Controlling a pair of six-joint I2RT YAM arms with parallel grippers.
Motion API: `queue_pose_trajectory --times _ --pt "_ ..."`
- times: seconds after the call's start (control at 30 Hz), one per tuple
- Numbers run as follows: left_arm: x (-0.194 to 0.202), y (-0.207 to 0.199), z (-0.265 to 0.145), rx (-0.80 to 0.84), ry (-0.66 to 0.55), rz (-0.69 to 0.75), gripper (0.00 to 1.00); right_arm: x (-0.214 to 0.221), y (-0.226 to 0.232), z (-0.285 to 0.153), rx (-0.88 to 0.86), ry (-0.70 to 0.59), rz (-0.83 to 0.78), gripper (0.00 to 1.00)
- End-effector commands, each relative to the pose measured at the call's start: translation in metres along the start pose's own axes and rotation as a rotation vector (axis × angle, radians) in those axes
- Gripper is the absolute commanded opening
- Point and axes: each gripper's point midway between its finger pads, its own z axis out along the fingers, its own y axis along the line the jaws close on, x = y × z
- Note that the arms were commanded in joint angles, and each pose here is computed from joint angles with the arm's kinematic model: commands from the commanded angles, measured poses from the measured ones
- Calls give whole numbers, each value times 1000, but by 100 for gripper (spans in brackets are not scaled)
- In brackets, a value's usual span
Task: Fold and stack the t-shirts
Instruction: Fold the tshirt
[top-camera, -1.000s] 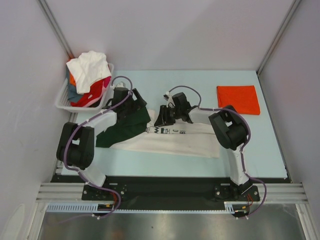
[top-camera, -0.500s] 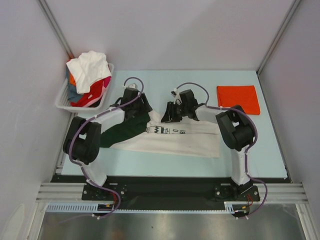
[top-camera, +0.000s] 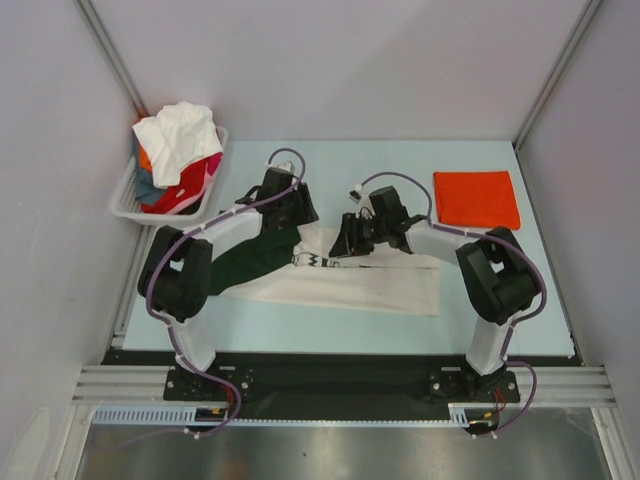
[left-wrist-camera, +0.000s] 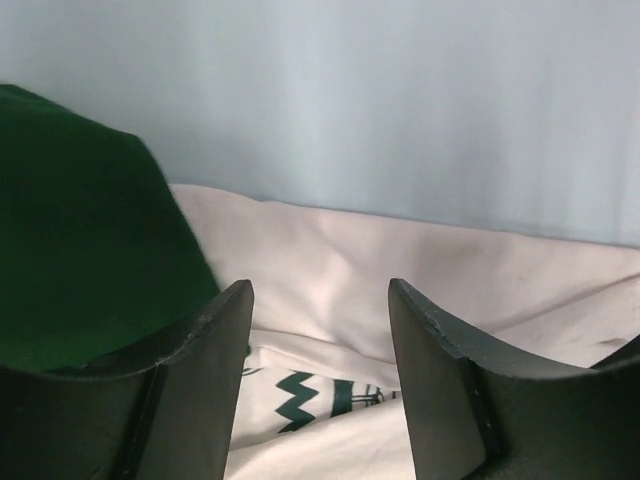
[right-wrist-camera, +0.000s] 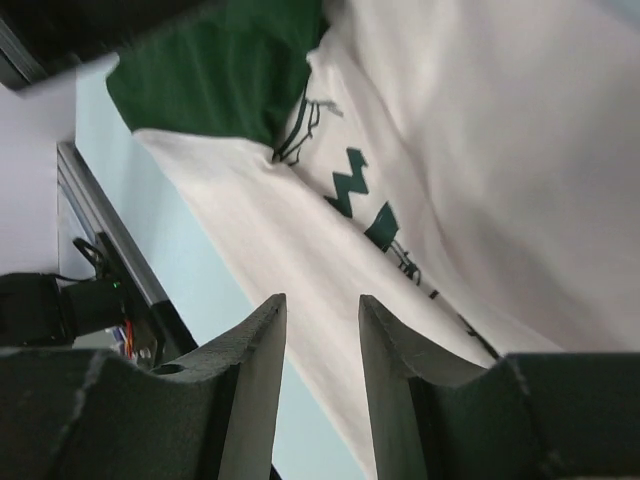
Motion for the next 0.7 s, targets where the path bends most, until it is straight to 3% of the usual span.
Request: queue_pose_trajectory --times 0.0,0.13,0.3,0.6,0.67 --pt "-2 -26 -4 41 7 74 62 -34 -10 -29 40 -120 14 41" --pt "12 -38 -1 66 39 95 60 -39 -51 -40 197 -151 25 41" --pt "35 -46 11 91 106 98 55 -19 -78 -36 267 -97 66 39" --pt "45 6 14 -17 129 2 49 49 -83 -64 346 -17 80 35" --pt "48 19 11 -54 137 -1 48 42 -73 -83 349 -74 62 35"
